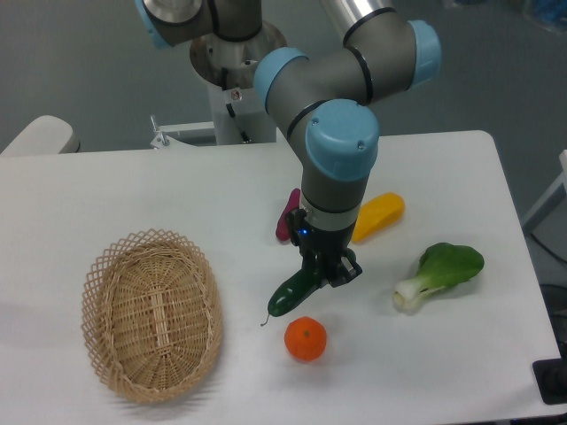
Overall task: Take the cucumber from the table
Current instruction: 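Lift the grasped cucumber up off the table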
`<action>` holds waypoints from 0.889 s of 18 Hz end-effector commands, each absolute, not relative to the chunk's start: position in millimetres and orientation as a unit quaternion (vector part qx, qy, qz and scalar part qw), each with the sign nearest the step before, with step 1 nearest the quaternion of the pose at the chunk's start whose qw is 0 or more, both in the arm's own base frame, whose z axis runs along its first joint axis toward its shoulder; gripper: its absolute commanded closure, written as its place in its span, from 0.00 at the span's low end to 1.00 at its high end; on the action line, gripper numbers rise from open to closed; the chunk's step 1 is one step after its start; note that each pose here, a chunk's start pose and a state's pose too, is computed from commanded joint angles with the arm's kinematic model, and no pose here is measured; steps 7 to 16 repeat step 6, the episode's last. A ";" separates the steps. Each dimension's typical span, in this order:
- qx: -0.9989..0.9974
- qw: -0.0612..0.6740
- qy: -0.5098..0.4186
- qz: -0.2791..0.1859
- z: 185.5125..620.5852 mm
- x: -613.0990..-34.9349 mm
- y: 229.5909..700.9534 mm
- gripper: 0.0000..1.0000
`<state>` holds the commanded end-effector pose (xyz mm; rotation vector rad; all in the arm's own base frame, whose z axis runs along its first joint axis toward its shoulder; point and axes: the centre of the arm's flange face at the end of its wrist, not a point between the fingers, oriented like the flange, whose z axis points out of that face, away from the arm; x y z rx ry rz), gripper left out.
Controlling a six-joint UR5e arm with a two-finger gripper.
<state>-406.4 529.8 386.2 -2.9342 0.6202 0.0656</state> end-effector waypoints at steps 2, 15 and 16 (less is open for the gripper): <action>-0.976 0.073 0.206 0.022 387.0 -406.4 530.2 0.86; -0.976 0.078 0.204 0.021 389.7 -408.3 529.2 0.86; -0.976 0.078 0.204 0.021 389.7 -408.3 529.2 0.86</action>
